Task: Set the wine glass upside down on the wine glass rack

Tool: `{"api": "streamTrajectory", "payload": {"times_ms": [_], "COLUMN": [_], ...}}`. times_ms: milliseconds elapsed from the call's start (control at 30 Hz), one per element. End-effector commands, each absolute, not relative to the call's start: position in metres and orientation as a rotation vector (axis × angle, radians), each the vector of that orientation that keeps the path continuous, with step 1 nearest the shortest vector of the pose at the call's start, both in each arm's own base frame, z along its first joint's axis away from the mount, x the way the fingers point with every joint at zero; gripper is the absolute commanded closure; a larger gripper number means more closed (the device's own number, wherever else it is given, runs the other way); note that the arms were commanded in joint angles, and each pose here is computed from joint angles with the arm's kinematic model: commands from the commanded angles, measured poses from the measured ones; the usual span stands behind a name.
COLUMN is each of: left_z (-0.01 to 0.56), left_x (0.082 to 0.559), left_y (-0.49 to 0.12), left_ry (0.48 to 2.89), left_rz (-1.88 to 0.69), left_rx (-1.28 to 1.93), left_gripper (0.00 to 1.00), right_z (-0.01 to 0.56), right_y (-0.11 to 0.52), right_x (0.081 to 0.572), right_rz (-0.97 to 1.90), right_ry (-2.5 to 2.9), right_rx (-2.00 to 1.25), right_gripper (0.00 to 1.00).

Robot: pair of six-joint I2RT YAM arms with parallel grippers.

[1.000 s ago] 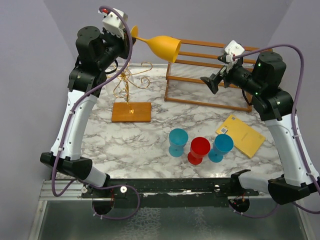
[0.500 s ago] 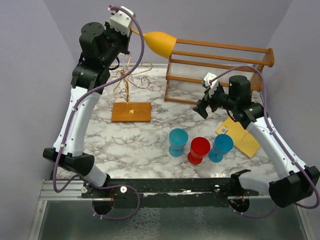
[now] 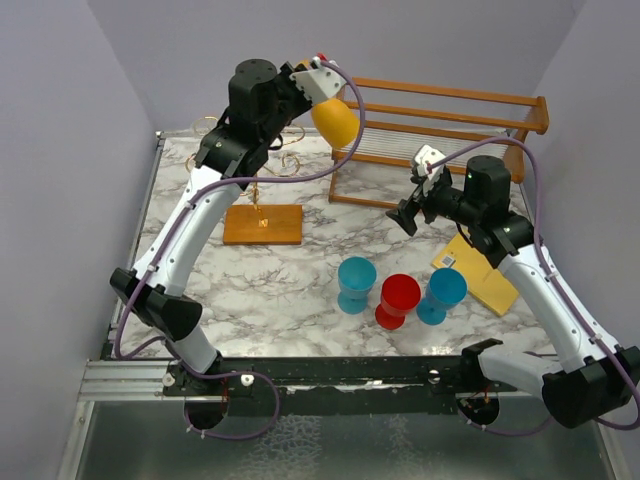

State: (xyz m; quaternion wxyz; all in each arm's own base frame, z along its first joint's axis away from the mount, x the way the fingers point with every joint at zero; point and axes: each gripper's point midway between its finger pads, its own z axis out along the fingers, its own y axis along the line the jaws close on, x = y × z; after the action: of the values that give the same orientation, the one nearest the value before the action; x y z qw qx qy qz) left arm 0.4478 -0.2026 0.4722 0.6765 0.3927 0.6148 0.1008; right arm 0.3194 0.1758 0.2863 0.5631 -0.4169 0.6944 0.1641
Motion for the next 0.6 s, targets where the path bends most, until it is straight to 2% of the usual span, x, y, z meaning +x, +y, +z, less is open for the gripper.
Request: {"api": "streamTrajectory", "payload": {"times_ms": [0, 200, 567], "left_z": [0.454, 0.415, 0.386], "left_x": [0.457, 0.473, 0.493], "left_y": [-0.207, -0.214, -0.210], "left_ry": [1.360, 1.395, 1.481], "left_rz": [0.405, 0.484, 0.571], "left_rx": [1.031, 1.140, 1.177], "left_gripper": [1.00, 1.00, 1.00], "right_z": [0.294, 0.290, 0.283], "right_y": [0.172, 0.173, 0.173], "right_x": [0.324, 0.324, 0.326], "right_rz": [0.366, 0.368, 0.366], "right_ry": [1.605, 1.608, 1.616], "right_rx": [-0.951, -0.959, -0.973], "right_gripper": [0.00, 0.00, 0.00]}}
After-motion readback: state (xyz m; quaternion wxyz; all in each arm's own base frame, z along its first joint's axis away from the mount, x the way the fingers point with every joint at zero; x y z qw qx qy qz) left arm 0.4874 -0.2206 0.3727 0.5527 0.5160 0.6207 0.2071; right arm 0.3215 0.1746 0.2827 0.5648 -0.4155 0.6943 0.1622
